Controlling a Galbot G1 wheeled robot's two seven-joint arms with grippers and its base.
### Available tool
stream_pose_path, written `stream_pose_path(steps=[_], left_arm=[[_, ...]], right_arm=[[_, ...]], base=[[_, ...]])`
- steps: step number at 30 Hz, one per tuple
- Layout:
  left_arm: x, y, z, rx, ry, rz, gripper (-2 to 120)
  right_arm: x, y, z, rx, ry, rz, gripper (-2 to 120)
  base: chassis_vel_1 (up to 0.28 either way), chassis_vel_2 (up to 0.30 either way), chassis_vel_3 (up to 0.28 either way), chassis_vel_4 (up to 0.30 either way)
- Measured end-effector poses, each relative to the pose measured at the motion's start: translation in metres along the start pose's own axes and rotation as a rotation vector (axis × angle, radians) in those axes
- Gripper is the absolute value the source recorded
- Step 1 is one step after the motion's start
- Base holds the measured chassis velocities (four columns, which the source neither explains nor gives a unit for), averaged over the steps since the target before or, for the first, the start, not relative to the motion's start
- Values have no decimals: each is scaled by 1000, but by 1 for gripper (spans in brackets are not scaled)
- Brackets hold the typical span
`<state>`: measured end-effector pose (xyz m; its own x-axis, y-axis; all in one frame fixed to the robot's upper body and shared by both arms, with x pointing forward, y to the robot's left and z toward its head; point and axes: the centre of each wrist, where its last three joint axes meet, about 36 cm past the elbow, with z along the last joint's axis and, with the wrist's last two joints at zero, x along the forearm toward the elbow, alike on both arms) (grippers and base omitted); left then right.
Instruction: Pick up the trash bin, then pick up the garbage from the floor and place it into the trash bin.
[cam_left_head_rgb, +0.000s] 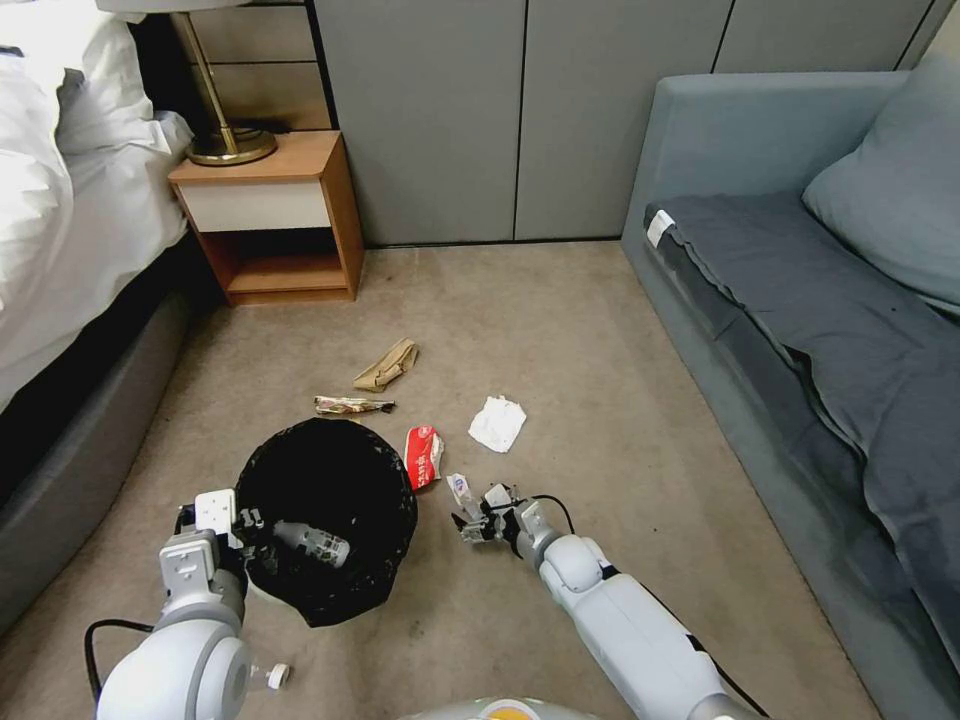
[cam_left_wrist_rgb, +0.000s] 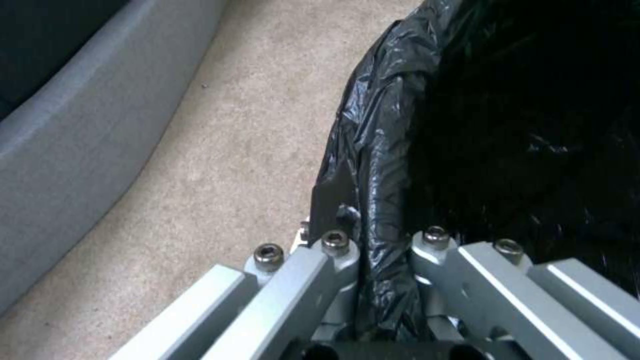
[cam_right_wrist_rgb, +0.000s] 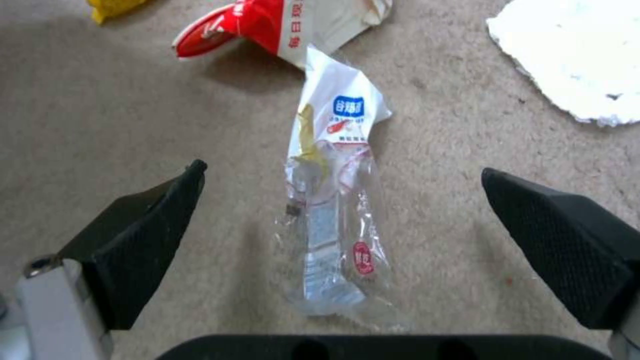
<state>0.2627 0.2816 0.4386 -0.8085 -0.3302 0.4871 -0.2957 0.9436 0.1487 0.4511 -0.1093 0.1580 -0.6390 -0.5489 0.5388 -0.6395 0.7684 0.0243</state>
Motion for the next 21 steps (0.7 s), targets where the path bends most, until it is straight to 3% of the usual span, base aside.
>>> stream_pose_path(steps=[4, 11, 14, 19, 21], left_arm=[[1, 0, 1, -1, 1, -2, 1], [2, -1, 2, -3, 3, -3, 1], [3, -1, 2, -3, 3, -3, 1], [3, -1, 2, -4, 3, -1, 1], [3, -1, 2, -5, 3, -1, 1]], right_arm=[[-3, 2, 5, -4, 10, 1, 95], [-7, 3, 8, -2, 11, 5, 72], [-8, 2, 11, -4, 13, 9, 56], [-8, 1, 13, -6, 14, 13, 44], [-8, 0, 15, -6, 15, 16, 32]], base=[[0, 0, 0, 0], [0, 0, 0, 0], [0, 0, 0, 0], [0, 0, 0, 0], [0, 0, 0, 0]])
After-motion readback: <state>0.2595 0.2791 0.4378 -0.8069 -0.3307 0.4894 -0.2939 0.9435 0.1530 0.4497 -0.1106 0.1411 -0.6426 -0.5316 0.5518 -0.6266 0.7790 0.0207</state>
